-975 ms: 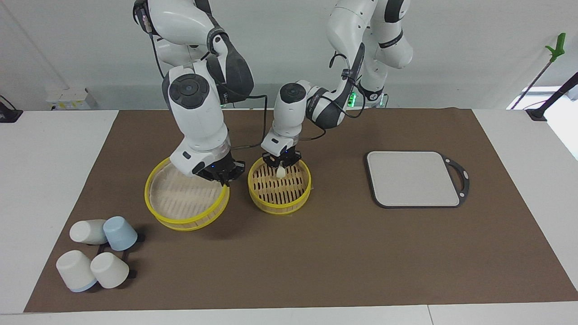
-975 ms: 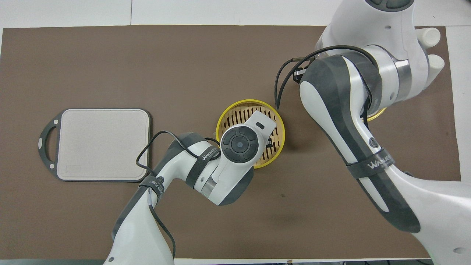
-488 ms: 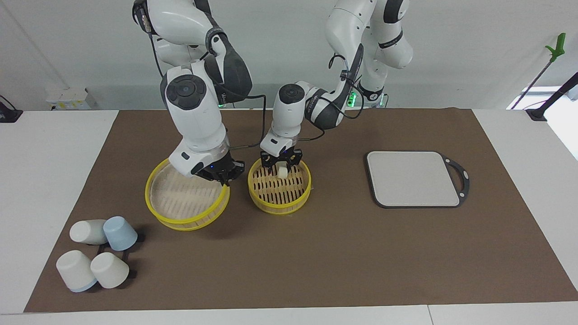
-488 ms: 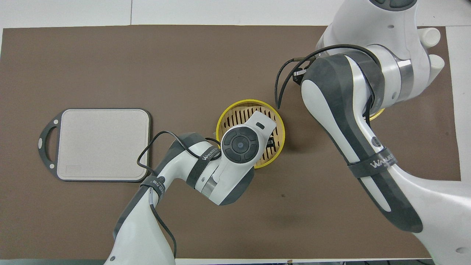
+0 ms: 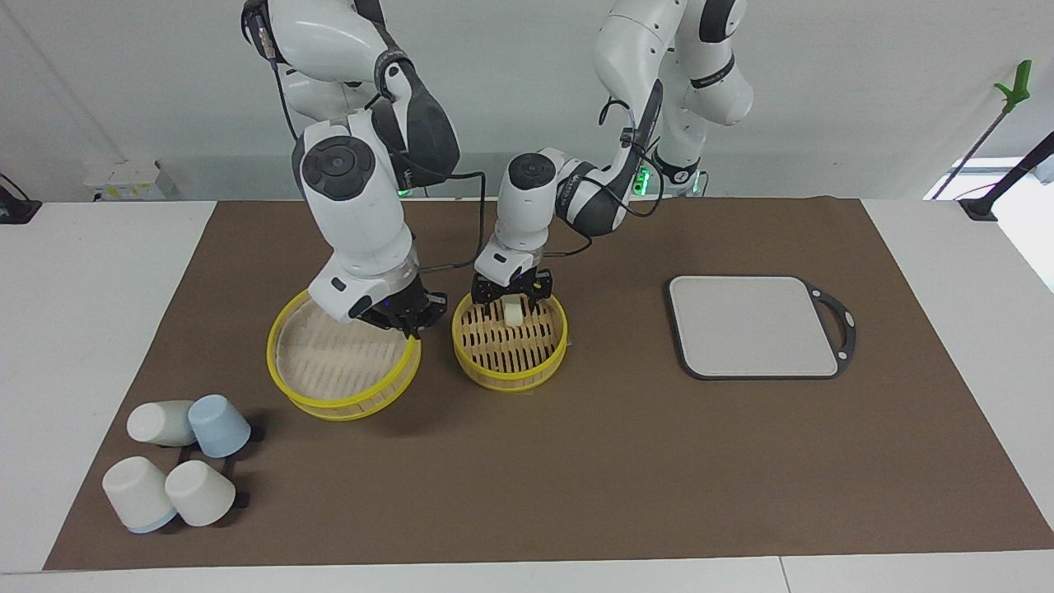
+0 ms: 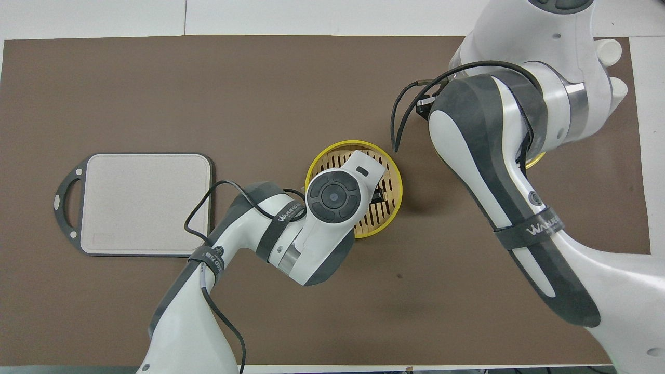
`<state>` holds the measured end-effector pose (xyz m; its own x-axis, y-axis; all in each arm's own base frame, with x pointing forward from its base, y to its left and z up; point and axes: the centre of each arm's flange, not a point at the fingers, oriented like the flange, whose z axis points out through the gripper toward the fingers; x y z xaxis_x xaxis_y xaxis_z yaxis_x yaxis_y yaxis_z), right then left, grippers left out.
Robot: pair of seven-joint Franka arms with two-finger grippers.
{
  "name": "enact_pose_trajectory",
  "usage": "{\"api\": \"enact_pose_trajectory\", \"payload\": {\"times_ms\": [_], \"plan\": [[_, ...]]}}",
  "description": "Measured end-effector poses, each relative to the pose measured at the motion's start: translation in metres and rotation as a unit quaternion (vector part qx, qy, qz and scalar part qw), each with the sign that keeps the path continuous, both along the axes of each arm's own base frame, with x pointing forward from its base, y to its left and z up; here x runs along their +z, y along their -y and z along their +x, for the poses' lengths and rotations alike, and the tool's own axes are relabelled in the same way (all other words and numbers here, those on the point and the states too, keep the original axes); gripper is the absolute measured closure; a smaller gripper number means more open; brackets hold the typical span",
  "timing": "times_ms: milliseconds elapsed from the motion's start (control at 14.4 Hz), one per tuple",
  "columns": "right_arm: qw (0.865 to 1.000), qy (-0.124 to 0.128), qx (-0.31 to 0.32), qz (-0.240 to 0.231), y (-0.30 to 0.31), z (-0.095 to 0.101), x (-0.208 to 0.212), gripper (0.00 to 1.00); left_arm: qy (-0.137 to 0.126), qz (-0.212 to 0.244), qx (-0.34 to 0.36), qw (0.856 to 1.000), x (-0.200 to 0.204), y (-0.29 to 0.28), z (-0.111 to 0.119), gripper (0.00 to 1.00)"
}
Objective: Place bun in steamer
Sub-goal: 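Retract the left gripper to rest while the right gripper brings the lid back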
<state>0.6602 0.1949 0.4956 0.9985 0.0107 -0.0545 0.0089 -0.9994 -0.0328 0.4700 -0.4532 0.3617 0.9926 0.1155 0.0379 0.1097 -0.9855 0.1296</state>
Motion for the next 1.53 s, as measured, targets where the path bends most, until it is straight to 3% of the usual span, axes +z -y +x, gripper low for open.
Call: {"api": "enact_pose_trajectory", "payload": {"times_ms": [418, 627, 836, 975, 1533], "plan": [[1.000, 0.008, -0.011, 0.011, -0.019, -0.003, 0.001, 0.92, -0.022, 0.000, 0.040, 0.999, 0.083, -0.087, 0.034, 0.00], [0.999, 0.026, -0.043, 0.020, -0.097, -0.029, 0.007, 0.92, -0.029, 0.001, 0.039, 0.999, 0.110, -0.131, 0.047, 0.00], [0.997, 0.032, -0.062, 0.026, -0.177, -0.069, 0.006, 0.92, -0.037, 0.000, 0.027, 0.999, 0.143, -0.198, 0.060, 0.00], [0.997, 0.034, -0.070, 0.027, -0.209, -0.088, 0.001, 0.92, -0.043, -0.001, 0.014, 0.999, 0.167, -0.247, 0.063, 0.00], [0.996, 0.042, -0.073, 0.032, -0.262, -0.110, -0.051, 0.92, -0.055, -0.012, -0.046, 0.997, 0.216, -0.415, 0.052, 0.00]]}}
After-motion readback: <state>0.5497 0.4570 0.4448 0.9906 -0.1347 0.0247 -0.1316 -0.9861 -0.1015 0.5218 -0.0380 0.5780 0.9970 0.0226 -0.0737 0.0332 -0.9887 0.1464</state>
